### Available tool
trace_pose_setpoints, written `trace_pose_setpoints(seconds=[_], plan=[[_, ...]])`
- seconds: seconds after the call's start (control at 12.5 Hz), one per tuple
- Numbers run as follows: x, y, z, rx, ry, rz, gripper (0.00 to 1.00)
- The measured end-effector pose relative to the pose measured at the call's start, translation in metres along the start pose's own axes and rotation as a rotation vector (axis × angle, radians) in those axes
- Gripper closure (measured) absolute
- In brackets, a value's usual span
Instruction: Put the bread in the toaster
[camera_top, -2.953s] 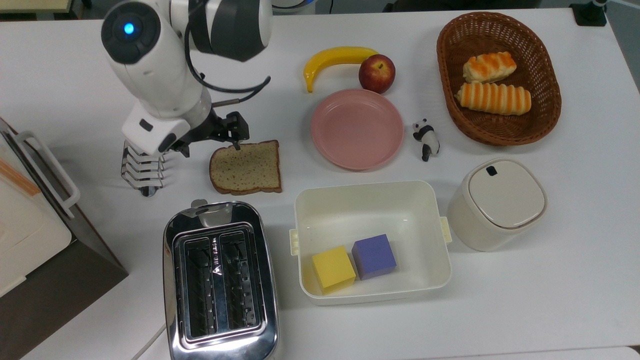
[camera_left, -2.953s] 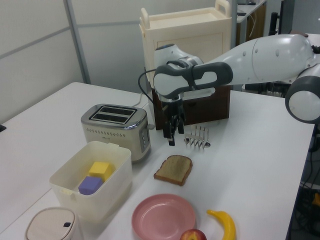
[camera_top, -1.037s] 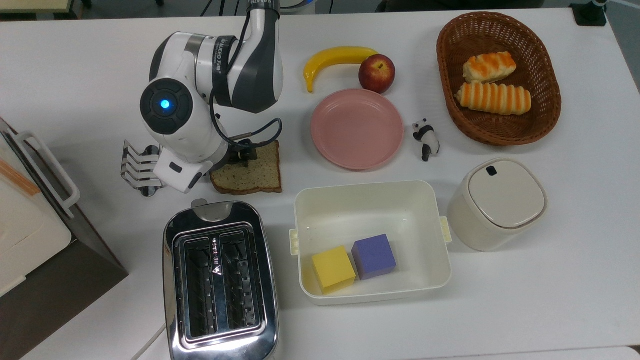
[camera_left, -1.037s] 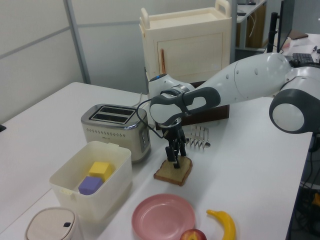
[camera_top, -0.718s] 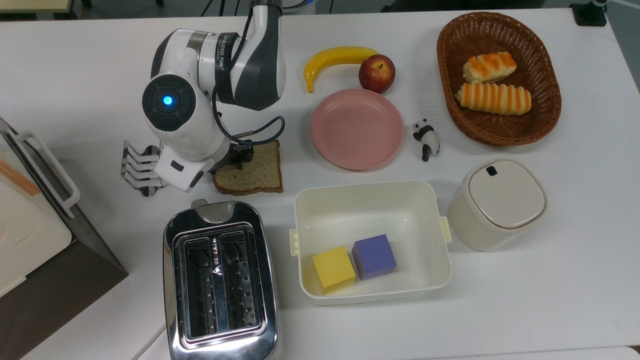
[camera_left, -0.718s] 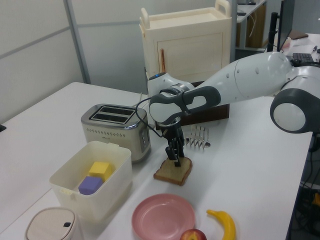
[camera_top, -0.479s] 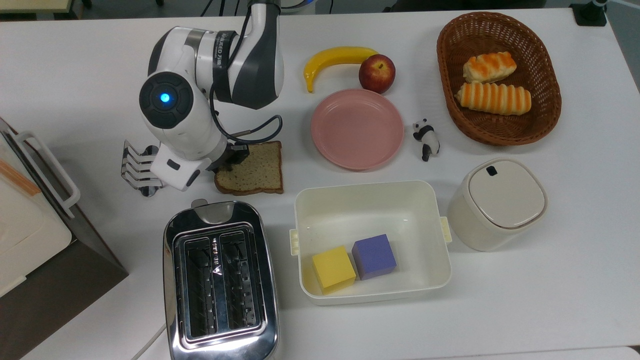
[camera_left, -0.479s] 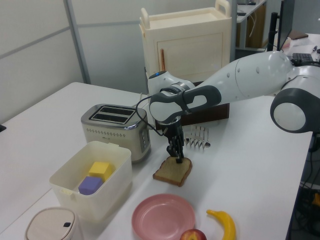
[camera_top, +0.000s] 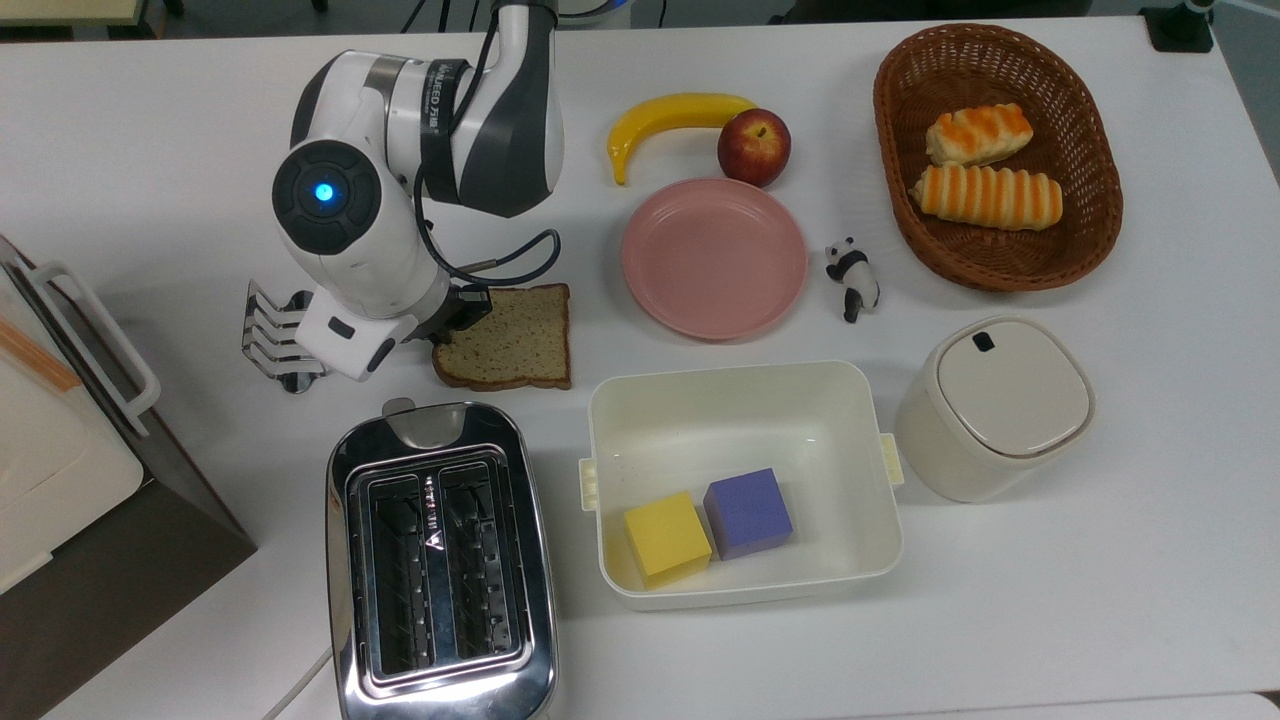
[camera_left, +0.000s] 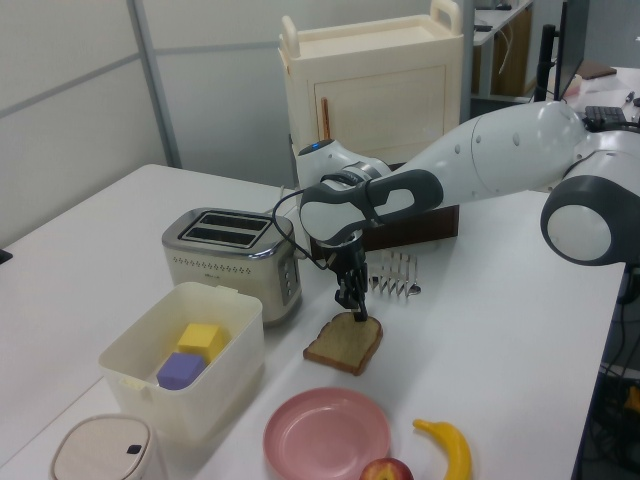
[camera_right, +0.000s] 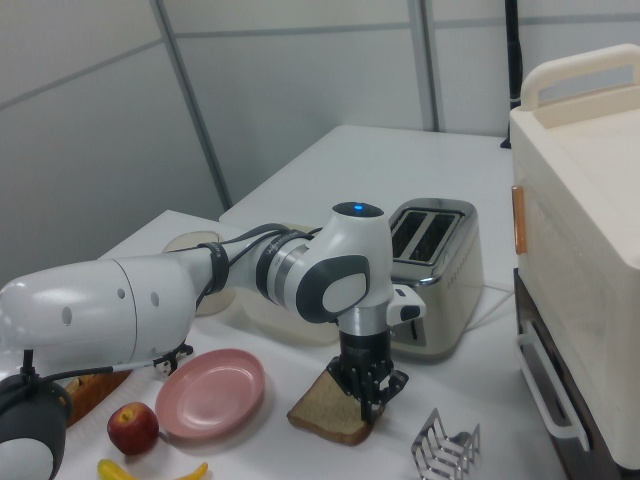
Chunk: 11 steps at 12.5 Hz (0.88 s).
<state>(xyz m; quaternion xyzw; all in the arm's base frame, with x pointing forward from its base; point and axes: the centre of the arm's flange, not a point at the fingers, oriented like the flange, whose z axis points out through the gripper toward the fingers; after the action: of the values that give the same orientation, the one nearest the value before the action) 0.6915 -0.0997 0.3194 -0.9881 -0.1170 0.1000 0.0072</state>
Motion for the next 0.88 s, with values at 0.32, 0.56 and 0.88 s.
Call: trace_pose_setpoints(seconds=[0.32, 0.56, 0.88], plan=[[-0.003, -0.003, -0.034, -0.017, 0.052, -0.002, 0.96], [-0.008, -0.007, -0.074, -0.035, 0.114, -0.006, 0.96], [-0.018, -0.015, -0.115, -0.055, 0.174, -0.012, 0.96]])
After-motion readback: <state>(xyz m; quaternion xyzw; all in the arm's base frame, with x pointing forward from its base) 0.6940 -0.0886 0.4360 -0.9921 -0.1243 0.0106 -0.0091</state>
